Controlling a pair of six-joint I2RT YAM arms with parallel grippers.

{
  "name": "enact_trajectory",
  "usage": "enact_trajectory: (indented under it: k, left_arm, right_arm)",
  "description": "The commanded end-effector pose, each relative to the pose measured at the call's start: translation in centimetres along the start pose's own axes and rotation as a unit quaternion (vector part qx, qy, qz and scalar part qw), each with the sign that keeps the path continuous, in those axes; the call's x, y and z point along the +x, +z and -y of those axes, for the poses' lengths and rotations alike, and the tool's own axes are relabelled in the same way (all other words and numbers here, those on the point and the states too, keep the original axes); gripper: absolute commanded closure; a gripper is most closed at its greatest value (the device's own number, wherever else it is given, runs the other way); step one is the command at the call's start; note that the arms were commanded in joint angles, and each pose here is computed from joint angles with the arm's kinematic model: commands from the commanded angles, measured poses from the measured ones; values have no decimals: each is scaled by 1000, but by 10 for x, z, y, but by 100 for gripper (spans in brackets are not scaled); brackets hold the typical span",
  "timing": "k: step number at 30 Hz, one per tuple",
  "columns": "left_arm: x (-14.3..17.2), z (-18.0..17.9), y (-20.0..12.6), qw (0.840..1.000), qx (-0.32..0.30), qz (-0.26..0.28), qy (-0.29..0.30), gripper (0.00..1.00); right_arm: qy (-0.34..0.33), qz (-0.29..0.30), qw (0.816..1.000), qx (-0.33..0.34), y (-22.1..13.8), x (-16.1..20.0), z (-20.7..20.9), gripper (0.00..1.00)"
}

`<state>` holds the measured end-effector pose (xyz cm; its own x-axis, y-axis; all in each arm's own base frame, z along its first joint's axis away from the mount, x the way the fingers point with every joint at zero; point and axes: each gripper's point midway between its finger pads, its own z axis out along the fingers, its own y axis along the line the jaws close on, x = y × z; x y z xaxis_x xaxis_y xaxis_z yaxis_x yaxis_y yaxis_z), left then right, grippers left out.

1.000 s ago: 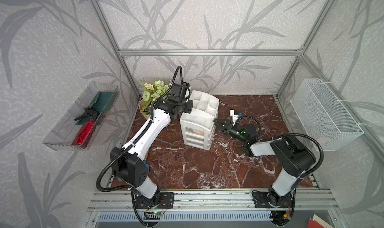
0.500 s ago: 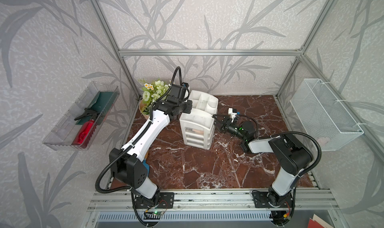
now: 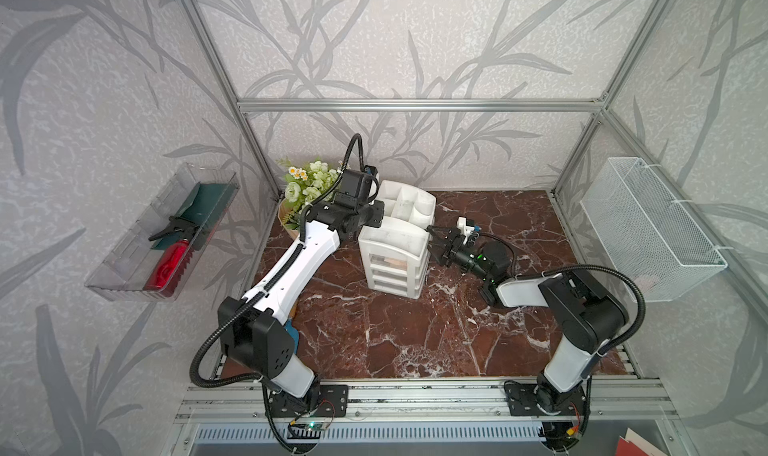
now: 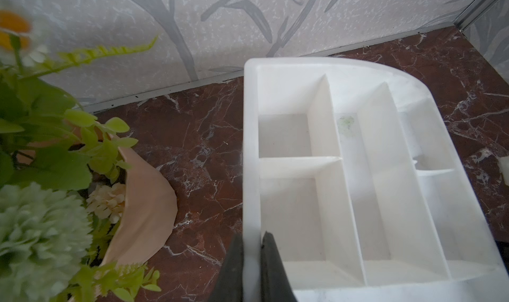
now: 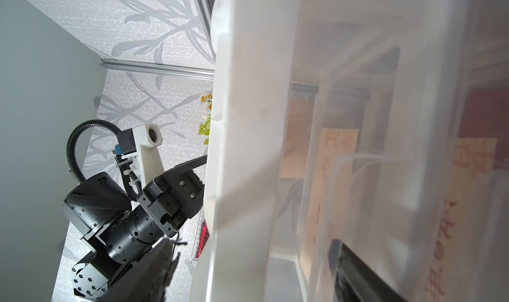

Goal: Take the postcards out of the drawer
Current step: Open the drawer in the storage box.

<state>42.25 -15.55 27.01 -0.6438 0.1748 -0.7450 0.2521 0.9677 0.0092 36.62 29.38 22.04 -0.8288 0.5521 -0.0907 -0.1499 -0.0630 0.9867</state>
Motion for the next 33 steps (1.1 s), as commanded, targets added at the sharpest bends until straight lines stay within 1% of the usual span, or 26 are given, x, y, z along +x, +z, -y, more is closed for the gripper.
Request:
enact_trajectory:
  k: [1, 7, 21, 33]
  left_arm:
    - [80, -8, 20, 989, -26, -146, 31, 100]
    - [81, -15, 18, 987, -46, -148, 40, 100]
    - [80, -16, 17, 987, -51, -145, 41, 100]
    - [78, -19, 16, 987, -60, -141, 39, 100]
  right_arm:
    - [-38, -2, 996, -84, -3, 6, -63, 14]
    - [-40, 7, 995, -91, -8, 4, -72, 14]
    - [-50, 41, 993, -98, -33, -5, -84, 15]
    - [-56, 71, 992, -85, -59, -20, -77, 15]
